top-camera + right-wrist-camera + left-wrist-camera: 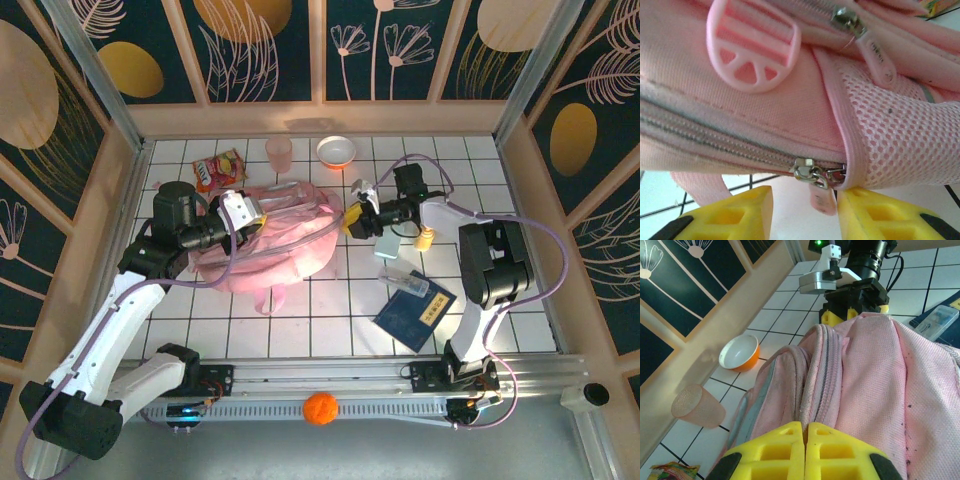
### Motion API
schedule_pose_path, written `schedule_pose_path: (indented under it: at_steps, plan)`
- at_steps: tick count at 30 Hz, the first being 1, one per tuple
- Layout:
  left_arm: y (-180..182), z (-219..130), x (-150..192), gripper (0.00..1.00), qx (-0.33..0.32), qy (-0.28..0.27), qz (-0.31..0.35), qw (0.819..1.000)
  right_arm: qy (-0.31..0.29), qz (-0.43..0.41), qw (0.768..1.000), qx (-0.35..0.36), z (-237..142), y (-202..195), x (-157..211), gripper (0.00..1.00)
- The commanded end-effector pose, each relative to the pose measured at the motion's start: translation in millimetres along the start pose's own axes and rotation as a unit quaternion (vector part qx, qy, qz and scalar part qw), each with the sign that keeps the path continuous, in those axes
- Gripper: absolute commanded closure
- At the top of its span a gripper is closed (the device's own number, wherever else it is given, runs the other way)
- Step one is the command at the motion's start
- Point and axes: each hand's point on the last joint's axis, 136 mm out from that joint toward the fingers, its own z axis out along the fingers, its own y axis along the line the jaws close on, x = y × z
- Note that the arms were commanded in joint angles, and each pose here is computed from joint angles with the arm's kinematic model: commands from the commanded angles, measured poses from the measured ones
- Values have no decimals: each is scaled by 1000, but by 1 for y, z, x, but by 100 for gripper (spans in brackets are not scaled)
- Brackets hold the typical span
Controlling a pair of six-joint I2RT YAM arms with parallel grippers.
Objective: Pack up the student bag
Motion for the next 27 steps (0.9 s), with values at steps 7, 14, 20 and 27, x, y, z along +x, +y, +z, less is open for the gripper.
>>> schedule_pose_path:
  at_steps: [7, 14, 20, 27]
  plan:
    - [13, -13, -49, 100, -22, -88, 48, 995, -17, 25, 1000, -3, 3, -8, -2, 63]
    - [25, -10, -41, 100, -53, -68, 37, 996, -22, 30, 999, 8, 0, -7, -5, 92]
    - [36, -1, -10, 100, -96, -22, 20, 995, -32, 36, 999, 7, -8, 9, -13, 100]
    - [47, 4, 10, 100, -129, 6, 2, 992, -31, 49, 998, -2, -12, 33, -21, 100]
